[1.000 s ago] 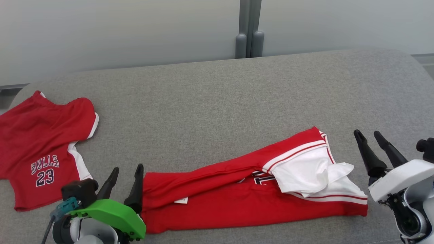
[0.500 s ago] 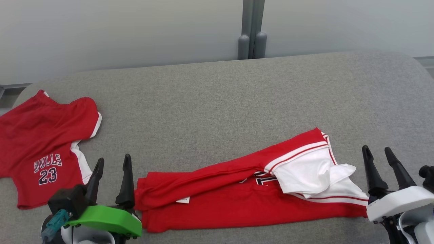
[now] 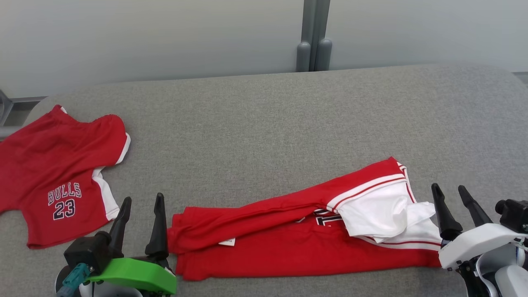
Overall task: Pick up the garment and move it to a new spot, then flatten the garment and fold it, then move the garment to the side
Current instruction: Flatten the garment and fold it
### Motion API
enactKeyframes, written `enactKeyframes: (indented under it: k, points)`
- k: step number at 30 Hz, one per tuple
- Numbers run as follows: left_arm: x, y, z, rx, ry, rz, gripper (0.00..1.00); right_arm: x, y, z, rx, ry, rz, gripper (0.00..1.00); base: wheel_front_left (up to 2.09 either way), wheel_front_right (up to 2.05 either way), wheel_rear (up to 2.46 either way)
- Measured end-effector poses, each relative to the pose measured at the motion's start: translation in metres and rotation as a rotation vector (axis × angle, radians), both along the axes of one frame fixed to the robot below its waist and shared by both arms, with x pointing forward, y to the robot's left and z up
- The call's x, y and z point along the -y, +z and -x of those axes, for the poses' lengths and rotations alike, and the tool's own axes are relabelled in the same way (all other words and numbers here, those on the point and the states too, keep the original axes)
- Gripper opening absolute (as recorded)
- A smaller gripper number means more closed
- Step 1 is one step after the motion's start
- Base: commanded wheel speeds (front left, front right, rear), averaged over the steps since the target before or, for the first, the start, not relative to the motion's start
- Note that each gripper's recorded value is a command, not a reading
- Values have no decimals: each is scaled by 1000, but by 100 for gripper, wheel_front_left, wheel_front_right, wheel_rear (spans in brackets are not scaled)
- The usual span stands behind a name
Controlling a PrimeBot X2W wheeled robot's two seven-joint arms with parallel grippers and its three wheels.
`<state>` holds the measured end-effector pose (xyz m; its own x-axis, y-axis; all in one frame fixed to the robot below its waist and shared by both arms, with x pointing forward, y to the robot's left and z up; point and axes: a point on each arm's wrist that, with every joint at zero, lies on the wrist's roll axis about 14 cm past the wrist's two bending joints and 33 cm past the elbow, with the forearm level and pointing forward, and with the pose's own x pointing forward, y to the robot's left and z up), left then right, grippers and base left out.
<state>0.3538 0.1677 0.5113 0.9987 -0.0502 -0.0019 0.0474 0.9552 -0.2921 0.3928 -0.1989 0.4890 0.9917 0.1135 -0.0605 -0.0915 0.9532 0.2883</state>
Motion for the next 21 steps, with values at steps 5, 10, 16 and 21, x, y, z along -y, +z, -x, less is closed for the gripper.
enactKeyframes:
  k: [5, 10, 16, 21]
  points:
    - [0, -2, 1, -4, -1, -2, 100, 1, -21, 1, -103, -1, -1, 100, 0, 0, 0]
    - [2, -7, 1, -17, -10, -4, 100, -1, -31, -9, -173, 8, -13, 100, 0, 0, 0]
    - [-1, -13, 1, -33, -5, -7, 100, -4, -43, -17, -245, 22, -31, 100, 0, 0, 0]
    - [-4, -16, 1, -43, 0, -11, 100, -5, -66, -20, -375, 42, -33, 100, 0, 0, 0]
